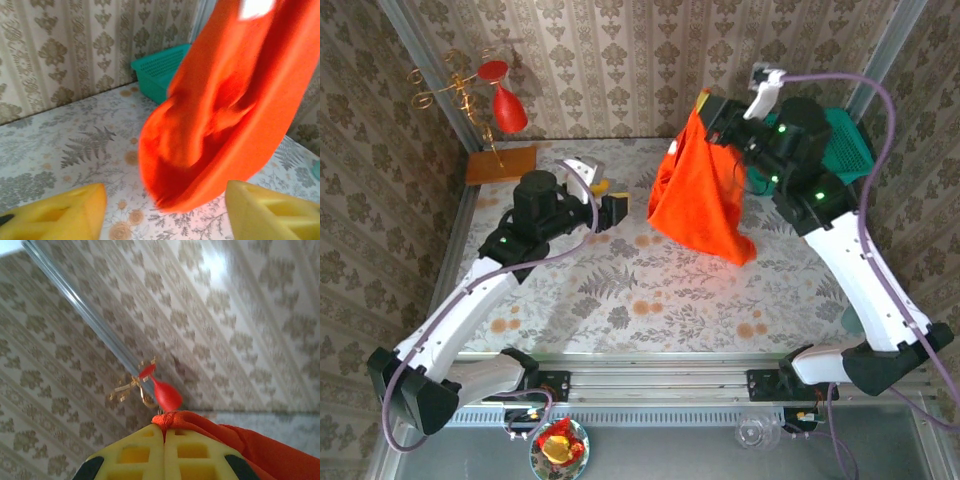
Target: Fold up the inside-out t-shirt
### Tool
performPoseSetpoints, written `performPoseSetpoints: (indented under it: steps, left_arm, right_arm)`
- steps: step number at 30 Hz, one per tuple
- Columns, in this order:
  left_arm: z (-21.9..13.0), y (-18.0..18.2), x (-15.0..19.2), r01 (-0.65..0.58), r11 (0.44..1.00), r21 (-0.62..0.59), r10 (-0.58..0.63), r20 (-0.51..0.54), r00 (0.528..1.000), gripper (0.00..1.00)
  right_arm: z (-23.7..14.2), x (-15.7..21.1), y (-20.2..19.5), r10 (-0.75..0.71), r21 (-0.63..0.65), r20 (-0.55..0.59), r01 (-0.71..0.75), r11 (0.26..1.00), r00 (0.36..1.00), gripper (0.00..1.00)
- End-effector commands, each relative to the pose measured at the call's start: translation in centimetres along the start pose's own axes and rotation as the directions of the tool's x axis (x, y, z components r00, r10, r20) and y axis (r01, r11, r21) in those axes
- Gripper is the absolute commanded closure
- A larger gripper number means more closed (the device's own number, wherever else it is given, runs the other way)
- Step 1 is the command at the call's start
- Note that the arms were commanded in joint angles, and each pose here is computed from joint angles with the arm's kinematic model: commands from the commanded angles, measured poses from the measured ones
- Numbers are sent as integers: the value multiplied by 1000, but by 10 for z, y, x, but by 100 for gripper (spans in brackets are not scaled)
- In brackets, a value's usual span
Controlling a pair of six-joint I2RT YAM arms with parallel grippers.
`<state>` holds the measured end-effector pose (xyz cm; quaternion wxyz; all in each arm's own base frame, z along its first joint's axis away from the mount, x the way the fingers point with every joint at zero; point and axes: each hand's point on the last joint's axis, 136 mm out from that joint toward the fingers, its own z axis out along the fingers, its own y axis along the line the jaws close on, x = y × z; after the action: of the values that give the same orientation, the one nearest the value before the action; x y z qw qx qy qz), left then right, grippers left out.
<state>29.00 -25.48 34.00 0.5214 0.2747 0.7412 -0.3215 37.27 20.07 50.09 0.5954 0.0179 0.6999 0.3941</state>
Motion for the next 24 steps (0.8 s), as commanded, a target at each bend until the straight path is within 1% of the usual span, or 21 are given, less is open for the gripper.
performPoseSetpoints:
  steps: [1,3,5,9,12,15,17,19,20,22,23,24]
  left_arm:
    - [9,0,4,-2,1000,-1,2,-5,1000,42]
    - [13,6,19,15,1000,-26,-16,-54,998,46]
    - [18,12,37,30,998,-47,-35,-104,994,51]
    - [32,17,77,102,994,-44,-109,-200,974,60]
    - [46,13,105,176,984,-9,-171,-271,947,63]
    - [59,11,134,233,973,-3,-219,-350,911,66]
    - [66,10,154,262,965,-11,-245,-399,884,67]
    - [73,8,172,298,954,-22,-276,-446,851,65]
    - [76,7,178,316,949,-25,-291,-464,837,61]
    - [83,3,189,336,941,-31,-306,-495,813,50]
    - [86,4,194,339,940,-46,-314,-508,802,43]
    - [89,4,198,334,940,-63,-317,-518,795,39]
  right_arm:
    - [13,51,-23,84,18,-110,-82,996,990,100]
    - [14,98,-54,127,99,-202,-108,989,971,100]
    - [7,142,-88,160,194,-277,-108,975,947,100]
    - [-23,221,-153,232,383,-383,-75,921,894,100]
    - [-49,273,-190,292,485,-451,-43,874,843,100]
    - [-69,312,-209,347,531,-494,-40,847,797,100]
    - [-77,324,-215,367,541,-503,-46,839,782,100]
    - [-81,328,-216,373,543,-505,-49,838,778,100]
    - [-83,328,-216,374,545,-503,-50,837,779,100]
    - [-85,327,-216,373,545,-497,-52,837,784,100]
    - [-86,326,-216,370,544,-494,-53,838,787,100]
    - [-87,324,-215,368,543,-490,-53,838,790,100]
